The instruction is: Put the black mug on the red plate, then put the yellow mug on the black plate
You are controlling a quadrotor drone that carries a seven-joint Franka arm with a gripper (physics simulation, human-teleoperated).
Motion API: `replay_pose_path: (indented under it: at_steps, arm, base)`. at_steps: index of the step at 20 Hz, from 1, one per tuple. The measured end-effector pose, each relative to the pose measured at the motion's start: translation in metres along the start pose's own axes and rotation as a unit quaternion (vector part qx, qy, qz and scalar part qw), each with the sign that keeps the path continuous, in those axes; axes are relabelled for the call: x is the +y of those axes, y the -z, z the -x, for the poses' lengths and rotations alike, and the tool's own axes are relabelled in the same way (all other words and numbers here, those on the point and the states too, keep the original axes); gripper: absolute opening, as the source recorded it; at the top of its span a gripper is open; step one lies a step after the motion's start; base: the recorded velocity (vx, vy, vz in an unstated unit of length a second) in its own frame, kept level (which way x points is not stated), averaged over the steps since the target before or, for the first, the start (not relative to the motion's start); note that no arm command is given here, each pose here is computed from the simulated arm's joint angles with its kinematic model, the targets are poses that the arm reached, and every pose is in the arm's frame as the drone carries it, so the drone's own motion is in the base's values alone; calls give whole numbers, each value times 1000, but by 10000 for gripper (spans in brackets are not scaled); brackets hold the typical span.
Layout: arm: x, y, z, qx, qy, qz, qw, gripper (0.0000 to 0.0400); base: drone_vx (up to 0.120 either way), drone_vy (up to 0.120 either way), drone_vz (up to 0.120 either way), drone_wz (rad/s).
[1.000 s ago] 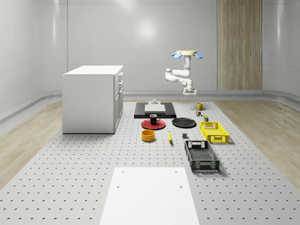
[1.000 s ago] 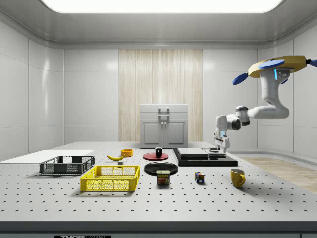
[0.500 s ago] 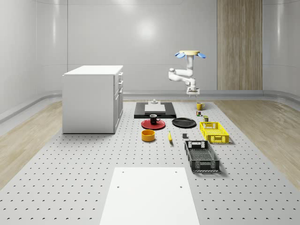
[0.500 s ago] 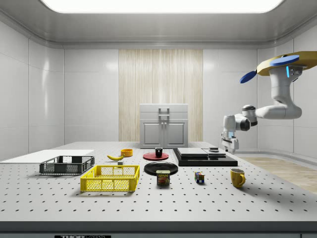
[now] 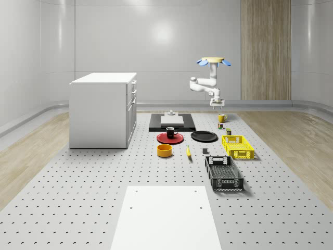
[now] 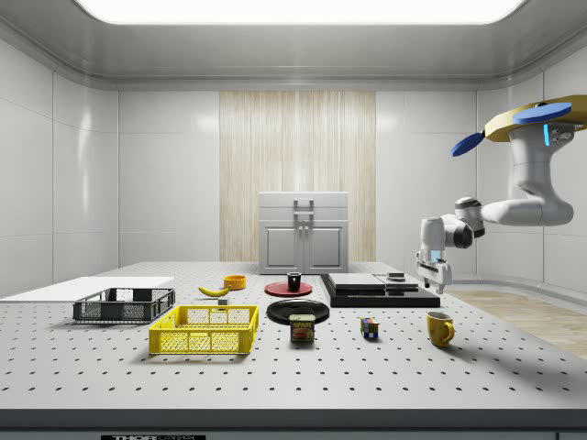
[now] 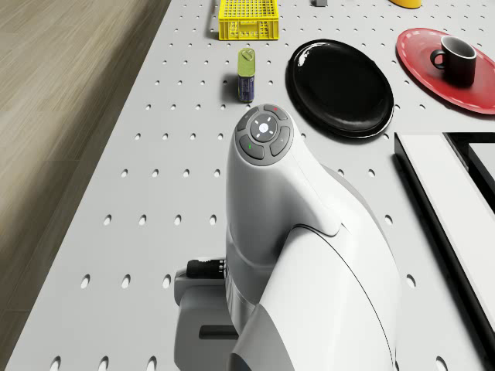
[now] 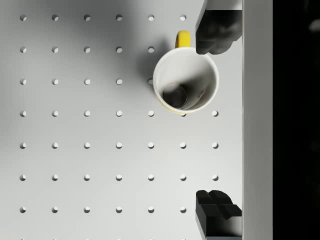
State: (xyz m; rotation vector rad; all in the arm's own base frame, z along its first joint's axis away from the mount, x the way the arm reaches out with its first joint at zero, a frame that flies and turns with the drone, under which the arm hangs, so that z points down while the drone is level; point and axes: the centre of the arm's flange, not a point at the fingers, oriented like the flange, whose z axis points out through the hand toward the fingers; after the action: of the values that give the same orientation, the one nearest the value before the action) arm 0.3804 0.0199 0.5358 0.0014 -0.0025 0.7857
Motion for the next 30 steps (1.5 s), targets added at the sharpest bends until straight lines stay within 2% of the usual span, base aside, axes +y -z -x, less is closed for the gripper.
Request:
replay_pose_path:
  at_steps: [4,10,16,25,30]
  arm:
    - [0,0,0,0,0,0,1000,400]
    - [0,0,0,0,0,0,1000,400]
    - [0,-11,0,0,0,0,1000,400]
    - [-10,-24,-10,0,0,0,1000,400]
    - [-10,-32,-10,0,0,0,1000,400]
  base:
    - [0,90,-120,0]
    - [0,0,-113,0]
    - [0,0,0,0]
    - [0,0,0,0]
    - [0,0,0,0]
